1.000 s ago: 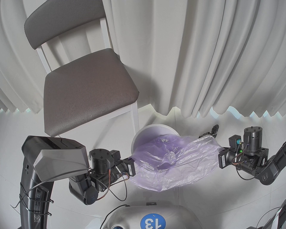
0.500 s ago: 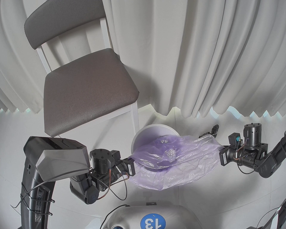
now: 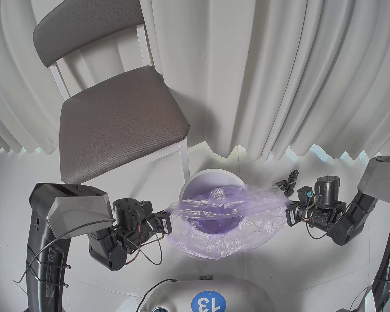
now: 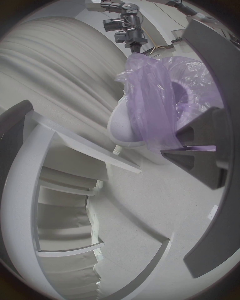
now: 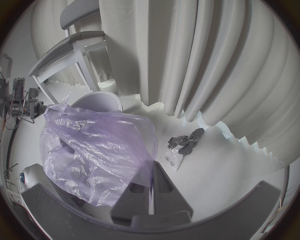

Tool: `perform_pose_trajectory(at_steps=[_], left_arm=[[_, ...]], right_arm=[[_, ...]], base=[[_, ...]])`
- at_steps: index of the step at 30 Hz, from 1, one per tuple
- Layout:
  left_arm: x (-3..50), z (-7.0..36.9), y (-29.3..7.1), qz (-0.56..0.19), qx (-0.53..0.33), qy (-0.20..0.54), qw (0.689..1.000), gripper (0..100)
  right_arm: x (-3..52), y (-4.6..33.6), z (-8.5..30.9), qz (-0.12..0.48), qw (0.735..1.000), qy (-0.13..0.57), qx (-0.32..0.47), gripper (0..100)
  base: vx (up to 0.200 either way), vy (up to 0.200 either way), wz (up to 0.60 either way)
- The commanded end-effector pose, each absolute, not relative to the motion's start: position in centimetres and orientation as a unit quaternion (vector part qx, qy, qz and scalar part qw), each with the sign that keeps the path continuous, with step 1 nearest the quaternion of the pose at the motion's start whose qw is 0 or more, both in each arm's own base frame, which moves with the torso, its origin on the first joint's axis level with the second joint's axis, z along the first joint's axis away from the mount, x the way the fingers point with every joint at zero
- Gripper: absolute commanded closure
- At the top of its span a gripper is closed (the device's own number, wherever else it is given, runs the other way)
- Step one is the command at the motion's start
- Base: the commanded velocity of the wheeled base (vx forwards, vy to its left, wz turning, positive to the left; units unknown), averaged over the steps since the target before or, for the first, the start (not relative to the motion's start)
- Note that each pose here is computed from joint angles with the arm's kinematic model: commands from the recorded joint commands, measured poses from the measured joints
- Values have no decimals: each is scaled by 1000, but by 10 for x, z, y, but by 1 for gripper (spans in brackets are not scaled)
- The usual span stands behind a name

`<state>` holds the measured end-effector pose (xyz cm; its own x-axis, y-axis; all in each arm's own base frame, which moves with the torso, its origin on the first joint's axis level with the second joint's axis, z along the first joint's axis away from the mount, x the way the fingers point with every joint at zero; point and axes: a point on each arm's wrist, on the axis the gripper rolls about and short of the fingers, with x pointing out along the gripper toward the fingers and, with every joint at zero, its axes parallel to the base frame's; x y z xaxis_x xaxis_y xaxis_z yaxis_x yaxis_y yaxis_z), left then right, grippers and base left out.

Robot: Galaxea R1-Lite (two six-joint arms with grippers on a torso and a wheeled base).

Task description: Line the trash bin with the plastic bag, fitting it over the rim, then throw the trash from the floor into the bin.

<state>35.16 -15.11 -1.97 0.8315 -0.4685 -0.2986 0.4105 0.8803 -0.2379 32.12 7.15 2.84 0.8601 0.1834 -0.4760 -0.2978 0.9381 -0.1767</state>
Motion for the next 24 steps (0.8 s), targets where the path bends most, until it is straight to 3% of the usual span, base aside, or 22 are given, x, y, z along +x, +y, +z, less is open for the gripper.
perform_pose_trajectory(at_steps=[1,12,24], left_arm=[[363,-12,-142,-217,-89,157,959,100],[375,-4,-123,-192,-97,140,967,100],[372,-21,-136,-206,-95,161,961,100]], right_arm=[[328,84,-6,141,950,249,-127,100],[345,113,-27,153,961,215,-81,100],[349,106,-27,141,963,215,-78,100]], base=[[0,0,0],[0,0,0],[0,0,0]])
